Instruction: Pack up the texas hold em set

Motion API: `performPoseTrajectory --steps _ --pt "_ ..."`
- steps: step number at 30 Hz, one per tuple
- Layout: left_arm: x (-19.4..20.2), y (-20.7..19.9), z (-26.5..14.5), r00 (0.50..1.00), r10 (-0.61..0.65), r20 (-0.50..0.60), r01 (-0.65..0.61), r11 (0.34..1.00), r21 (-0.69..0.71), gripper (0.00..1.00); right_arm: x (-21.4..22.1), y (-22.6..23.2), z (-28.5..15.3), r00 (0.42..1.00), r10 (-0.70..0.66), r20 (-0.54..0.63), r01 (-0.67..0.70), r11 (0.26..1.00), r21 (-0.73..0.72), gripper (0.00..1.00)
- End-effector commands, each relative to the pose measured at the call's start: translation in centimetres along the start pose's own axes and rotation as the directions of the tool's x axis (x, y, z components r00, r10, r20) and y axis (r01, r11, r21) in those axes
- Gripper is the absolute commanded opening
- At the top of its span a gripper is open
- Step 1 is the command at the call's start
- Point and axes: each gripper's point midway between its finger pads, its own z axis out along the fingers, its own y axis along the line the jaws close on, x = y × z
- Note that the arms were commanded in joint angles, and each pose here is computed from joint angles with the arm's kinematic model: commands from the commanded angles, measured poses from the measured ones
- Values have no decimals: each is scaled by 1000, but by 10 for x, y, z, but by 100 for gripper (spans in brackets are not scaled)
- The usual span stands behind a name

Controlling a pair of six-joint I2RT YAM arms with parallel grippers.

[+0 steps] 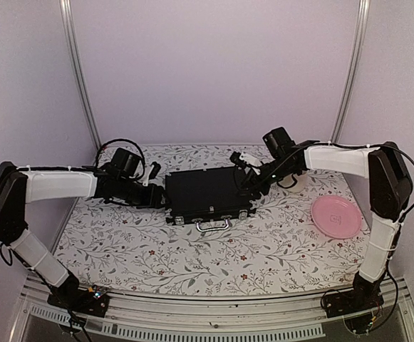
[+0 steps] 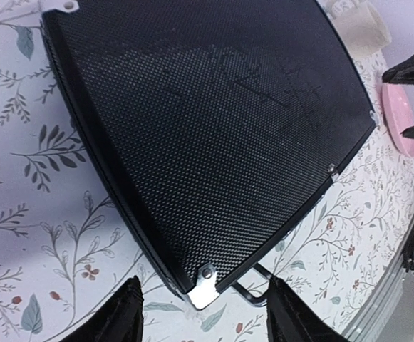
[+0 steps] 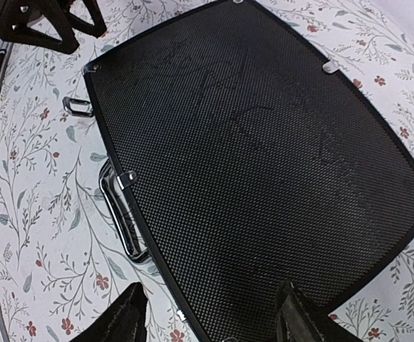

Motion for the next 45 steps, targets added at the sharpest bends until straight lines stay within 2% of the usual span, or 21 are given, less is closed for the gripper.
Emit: performPoseTrajectory --steps 1,5,6,7,8,28,38,45 --pt "-11 -19 8 999 -10 53 3 991 131 60 21 18 12 999 4 -48 -7 998 -55 56" --pt "0 -24 20 1000 16 15 -18 987 159 60 34 20 19 997 13 -74 -18 998 -67 56" --pt "4 -25 23 1000 27 6 -28 986 165 70 34 19 20 997 14 -76 -19 998 -67 56" --pt "9 -26 25 999 36 -3 -35 985 166 74 34 18 20 997 12 -75 -17 998 -65 56" --pt "12 -26 26 999 45 -9 -43 986 164 75 34 18 20 997 12 -77 -17 998 -64 56" --pt "71 1 53 990 63 -126 -54 996 72 71 50 19 34 992 30 -121 -41 995 -92 56" --pt "55 24 56 994 91 -62 -96 993 -75 67 53 20 37 991 36 -130 -50 994 -101 56" --pt "45 31 56 986 166 -13 -167 975 -145 65 55 19 40 990 41 -137 -55 993 -105 55"
